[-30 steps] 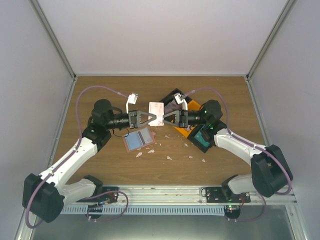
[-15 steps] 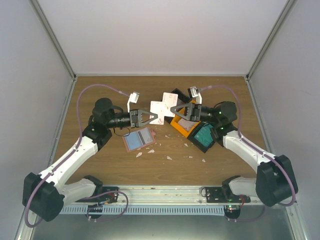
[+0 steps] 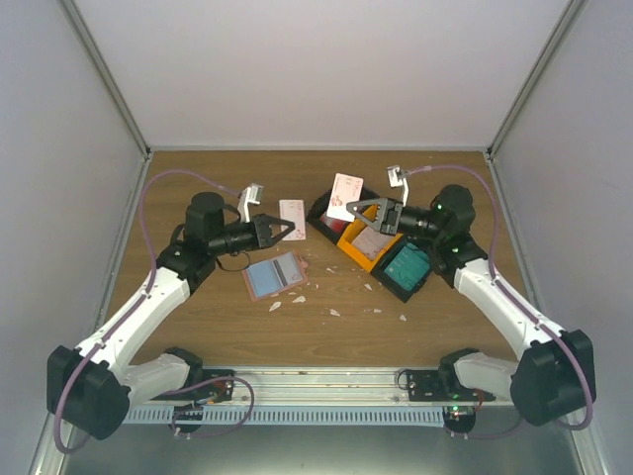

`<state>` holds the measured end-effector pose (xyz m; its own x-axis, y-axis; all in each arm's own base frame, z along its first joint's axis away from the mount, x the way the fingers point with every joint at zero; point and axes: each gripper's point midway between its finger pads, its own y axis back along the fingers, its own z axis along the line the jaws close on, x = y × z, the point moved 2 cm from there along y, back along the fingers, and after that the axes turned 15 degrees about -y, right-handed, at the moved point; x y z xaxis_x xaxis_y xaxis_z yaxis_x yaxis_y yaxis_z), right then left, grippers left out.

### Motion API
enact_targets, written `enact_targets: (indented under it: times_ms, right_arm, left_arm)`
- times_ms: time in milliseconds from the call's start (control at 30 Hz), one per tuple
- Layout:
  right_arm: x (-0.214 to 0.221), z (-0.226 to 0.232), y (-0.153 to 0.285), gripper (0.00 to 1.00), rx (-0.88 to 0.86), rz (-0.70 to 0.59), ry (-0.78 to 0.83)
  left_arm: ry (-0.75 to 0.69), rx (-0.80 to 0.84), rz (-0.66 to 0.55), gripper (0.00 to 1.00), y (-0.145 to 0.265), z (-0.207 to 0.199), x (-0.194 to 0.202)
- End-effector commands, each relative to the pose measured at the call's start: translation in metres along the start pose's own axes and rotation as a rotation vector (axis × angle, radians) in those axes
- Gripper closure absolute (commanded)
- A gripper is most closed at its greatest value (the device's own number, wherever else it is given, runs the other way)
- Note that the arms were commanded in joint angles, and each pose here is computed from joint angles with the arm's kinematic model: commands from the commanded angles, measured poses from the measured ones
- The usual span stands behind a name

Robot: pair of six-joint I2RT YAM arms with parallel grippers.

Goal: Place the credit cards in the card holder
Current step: Insert the credit card into the card holder.

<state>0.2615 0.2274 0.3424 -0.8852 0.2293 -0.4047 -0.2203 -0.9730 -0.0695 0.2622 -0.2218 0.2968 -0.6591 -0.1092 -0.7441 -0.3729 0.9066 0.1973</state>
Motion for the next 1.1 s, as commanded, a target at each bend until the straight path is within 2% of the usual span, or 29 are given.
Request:
enact_targets:
  times_ms: [0, 133, 333, 600, 900, 1067]
  right_arm:
    - [-0.001, -0.043, 0.000, 1.00, 0.211, 0.008, 0.070]
    - [0.018, -0.083, -0.017, 0.99, 0.328, 0.096, 0.052]
    - [0.067, -0.143, -0.067, 0.99, 0.429, 0.283, -0.026]
    - [0.099, -0.196, -0.123, 1.00, 0.441, 0.446, -0.108]
    - [0.111, -0.238, -0.134, 1.00, 0.473, 0.560, -0.156]
    - [0.110, -0.253, -0.133, 0.99, 0.496, 0.568, -0.187]
  left_arm:
    - [0.056, -0.464, 0.026, 1.00, 0.029, 0.074, 0.022]
    - [0.123, -0.661, 0.055, 1.00, 0.050, 0.112, 0.052]
    - [0.182, -0.807, 0.097, 1.00, 0.072, 0.140, 0.087]
    - [0.234, -0.821, 0.172, 1.00, 0.075, 0.159, 0.123]
    - [0.282, -0.818, 0.237, 1.00, 0.077, 0.171, 0.151]
    - [0.300, -0.826, 0.250, 1.00, 0.079, 0.175, 0.159]
